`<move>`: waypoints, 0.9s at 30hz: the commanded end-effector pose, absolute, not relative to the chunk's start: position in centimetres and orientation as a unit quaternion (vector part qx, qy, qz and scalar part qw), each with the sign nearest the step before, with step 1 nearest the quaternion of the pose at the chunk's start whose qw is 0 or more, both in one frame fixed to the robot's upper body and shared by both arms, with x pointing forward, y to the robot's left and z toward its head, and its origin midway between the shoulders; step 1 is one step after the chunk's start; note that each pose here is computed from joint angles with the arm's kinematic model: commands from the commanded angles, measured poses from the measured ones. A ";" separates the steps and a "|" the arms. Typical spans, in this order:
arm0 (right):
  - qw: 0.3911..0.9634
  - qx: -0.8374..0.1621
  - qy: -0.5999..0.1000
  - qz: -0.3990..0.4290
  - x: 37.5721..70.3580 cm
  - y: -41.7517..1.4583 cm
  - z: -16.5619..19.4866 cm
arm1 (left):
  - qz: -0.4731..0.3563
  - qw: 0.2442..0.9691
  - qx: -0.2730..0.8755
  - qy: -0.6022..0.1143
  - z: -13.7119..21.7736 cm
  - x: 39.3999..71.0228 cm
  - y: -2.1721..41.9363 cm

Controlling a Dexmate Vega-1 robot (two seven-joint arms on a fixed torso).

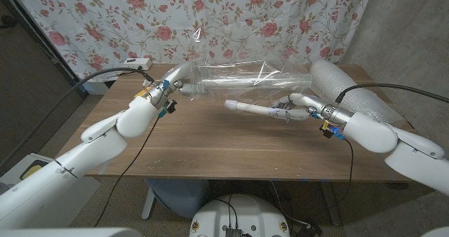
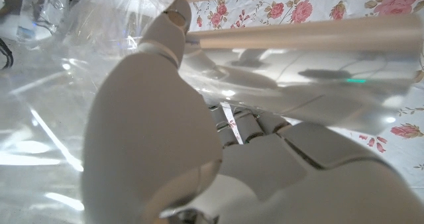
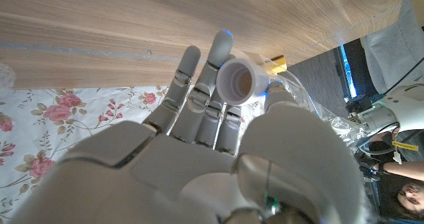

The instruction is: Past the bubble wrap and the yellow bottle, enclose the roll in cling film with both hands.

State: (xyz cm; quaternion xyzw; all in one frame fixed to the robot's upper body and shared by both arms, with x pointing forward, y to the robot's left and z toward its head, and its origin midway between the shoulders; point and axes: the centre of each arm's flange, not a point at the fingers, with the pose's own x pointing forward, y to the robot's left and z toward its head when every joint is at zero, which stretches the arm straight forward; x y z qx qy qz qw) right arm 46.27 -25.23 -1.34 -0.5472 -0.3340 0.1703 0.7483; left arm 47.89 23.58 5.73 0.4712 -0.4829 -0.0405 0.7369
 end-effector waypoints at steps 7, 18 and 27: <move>0.762 -0.541 -0.316 0.162 47.3 -26.2 -1.4 | -0.046 0.743 0.452 -0.491 5.1 47.3 23.7; 0.764 -0.539 -0.315 0.160 47.2 -26.6 -1.5 | -0.050 0.745 0.449 -0.490 5.0 46.9 23.6; 0.763 -0.540 -0.317 0.161 47.2 -26.4 -1.6 | -0.049 0.744 0.447 -0.494 5.0 46.7 23.7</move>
